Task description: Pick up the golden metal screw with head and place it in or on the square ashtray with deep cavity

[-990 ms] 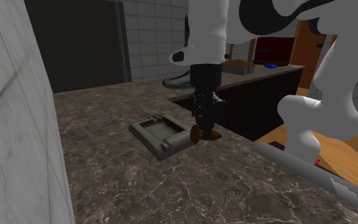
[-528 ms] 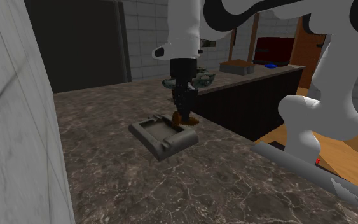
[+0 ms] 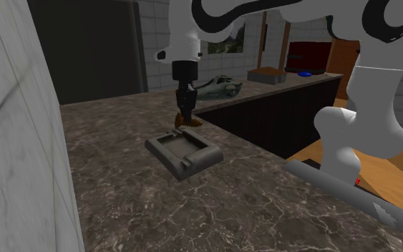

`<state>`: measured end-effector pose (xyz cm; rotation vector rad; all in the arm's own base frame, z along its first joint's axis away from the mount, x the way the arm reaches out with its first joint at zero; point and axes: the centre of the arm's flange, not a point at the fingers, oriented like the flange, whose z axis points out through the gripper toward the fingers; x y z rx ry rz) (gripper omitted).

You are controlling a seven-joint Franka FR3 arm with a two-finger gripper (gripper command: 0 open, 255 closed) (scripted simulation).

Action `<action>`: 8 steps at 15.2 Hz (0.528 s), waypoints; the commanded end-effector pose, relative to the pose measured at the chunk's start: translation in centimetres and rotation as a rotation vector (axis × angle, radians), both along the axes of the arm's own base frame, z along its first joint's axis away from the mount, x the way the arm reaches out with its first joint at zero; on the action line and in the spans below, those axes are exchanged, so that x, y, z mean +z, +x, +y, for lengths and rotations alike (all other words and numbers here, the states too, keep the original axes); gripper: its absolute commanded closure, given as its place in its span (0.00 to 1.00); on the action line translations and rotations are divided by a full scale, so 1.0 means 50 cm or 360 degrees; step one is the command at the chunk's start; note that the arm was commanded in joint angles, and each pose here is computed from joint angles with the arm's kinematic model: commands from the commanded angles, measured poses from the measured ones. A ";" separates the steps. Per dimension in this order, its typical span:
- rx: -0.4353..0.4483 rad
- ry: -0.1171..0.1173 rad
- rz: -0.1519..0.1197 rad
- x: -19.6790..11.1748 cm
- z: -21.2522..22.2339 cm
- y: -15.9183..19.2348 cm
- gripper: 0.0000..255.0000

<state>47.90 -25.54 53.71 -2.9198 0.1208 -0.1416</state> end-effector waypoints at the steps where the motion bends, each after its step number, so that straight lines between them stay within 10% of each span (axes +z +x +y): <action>1: 0.0003 -0.0001 -0.0001 0.003 -0.054 0.004 1.00; 8: 0.0003 -0.0001 -0.0001 -0.036 -0.131 0.015 1.00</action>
